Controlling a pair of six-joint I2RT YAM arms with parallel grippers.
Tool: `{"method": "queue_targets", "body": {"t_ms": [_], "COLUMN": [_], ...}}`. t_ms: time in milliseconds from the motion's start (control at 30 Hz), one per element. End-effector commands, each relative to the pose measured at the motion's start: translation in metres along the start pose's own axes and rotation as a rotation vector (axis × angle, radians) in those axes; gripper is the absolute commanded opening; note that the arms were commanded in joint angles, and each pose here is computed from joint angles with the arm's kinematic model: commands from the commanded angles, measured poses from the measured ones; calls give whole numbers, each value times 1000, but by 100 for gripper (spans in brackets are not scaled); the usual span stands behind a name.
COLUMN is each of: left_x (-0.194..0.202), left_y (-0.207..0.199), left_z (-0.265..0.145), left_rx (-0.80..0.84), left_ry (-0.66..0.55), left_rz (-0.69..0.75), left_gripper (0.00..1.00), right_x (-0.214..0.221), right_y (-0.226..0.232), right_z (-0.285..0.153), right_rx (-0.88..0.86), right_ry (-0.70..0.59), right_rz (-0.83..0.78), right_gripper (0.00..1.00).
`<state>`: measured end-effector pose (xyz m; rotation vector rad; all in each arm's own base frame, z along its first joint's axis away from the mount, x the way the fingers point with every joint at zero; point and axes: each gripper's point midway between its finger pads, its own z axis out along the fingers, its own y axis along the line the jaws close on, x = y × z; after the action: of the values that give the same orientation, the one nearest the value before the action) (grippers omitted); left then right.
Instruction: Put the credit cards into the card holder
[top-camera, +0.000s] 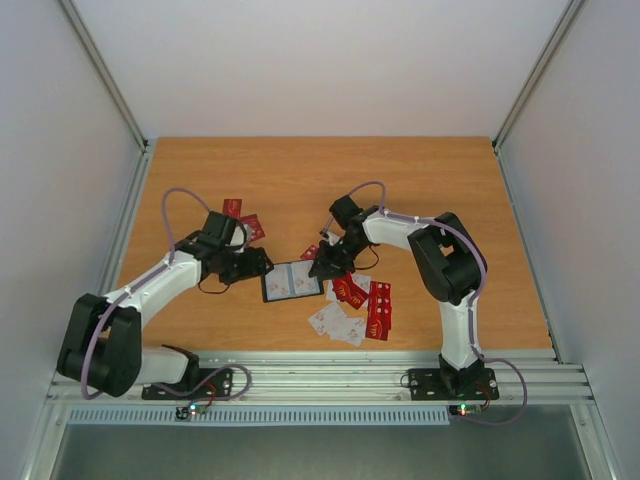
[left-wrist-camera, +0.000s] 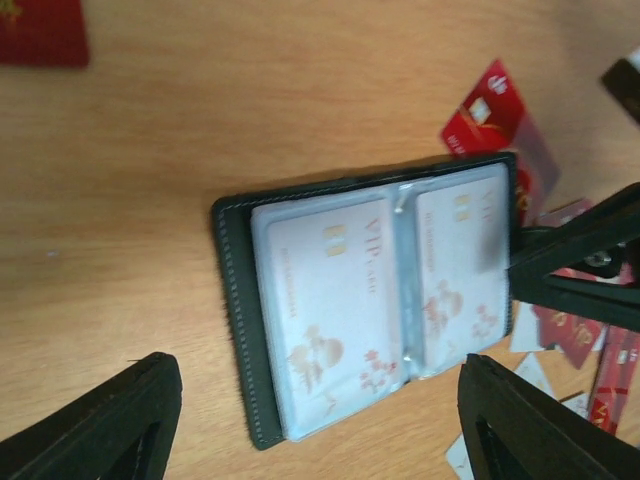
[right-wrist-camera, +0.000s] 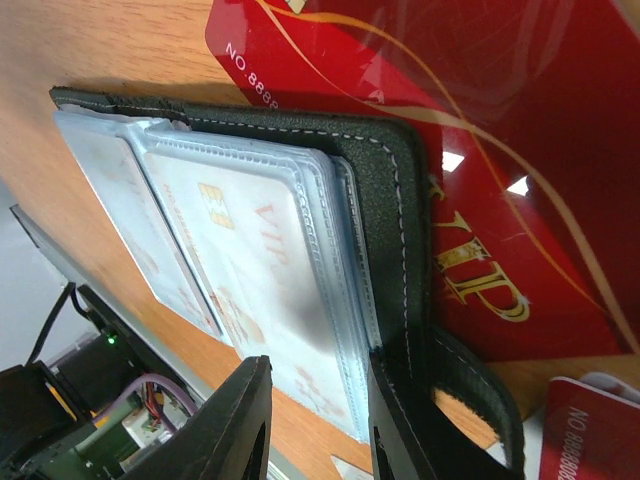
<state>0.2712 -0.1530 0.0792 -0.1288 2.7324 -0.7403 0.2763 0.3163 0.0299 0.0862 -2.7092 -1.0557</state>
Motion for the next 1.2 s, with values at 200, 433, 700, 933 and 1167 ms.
{"method": "queue_targets", "body": {"t_ms": [200, 433, 700, 933, 1167], "left_x": [18, 25, 20, 10, 0], "left_y": [18, 13, -9, -28, -40], "left_z": [31, 47, 50, 32, 15], "left_rx": [-19, 51, 174, 228, 244], "left_ry": [107, 163, 177, 142, 105], "left_rz": [-82, -117, -105, -83, -62], "left_gripper": [73, 69, 65, 64, 64], "right_x": [-6, -5, -4, -5, -7], "right_y": [-2, -7, -10, -9, -3], "right_z": [-4, 0, 7, 11, 16], "right_rx": [20, 18, 2, -13, -27], "right_ry": [-14, -8, 0, 1, 4], "right_rz": [-2, 14, 41, 49, 45], "right_gripper": [28, 28, 27, 27, 26]}}
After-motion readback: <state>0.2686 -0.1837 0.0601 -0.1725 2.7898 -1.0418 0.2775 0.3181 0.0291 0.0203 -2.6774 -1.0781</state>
